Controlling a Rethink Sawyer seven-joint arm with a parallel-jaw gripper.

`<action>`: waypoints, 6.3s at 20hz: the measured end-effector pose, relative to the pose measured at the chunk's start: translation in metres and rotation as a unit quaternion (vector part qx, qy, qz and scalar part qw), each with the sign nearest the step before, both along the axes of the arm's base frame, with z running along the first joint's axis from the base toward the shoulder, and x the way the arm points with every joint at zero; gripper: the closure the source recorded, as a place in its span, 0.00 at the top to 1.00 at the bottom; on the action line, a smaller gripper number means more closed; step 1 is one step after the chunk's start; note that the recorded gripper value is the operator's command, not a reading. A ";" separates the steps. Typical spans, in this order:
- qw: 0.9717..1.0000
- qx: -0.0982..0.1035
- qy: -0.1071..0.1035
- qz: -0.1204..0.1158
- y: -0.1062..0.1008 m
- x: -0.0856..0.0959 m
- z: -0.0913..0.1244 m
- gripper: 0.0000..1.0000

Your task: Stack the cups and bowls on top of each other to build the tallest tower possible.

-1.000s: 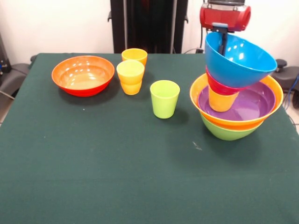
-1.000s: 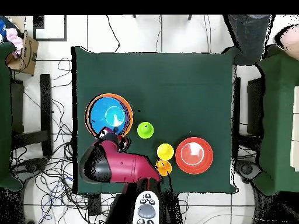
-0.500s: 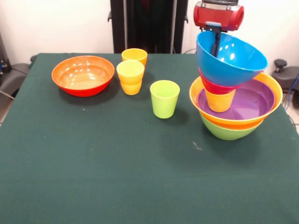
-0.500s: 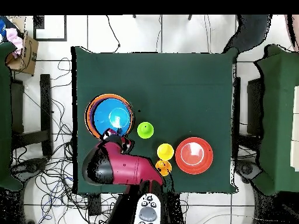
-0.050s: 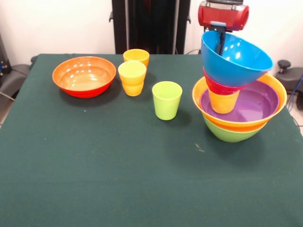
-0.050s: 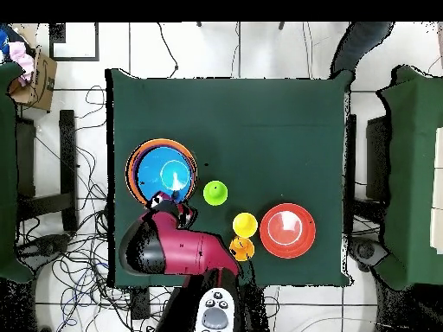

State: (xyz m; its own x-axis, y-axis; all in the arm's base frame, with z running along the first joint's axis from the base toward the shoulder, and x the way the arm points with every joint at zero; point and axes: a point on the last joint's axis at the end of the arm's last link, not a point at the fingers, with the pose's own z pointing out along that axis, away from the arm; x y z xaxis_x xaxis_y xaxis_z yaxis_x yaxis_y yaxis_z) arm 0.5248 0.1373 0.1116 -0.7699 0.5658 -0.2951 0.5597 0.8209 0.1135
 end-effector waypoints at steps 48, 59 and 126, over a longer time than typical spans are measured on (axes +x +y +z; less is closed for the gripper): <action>0.994 -0.037 0.107 0.004 -0.021 -0.091 -0.054 1.00; 0.986 -0.040 0.158 0.018 -0.008 -0.132 -0.068 1.00; 0.988 -0.038 0.141 0.060 0.003 -0.102 -0.119 1.00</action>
State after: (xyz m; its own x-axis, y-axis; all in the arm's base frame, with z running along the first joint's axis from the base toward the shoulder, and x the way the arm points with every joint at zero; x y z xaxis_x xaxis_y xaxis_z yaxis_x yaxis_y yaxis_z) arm 0.4232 0.1403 -0.0073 -0.8875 0.4503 -0.0983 0.4589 0.8832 -0.0972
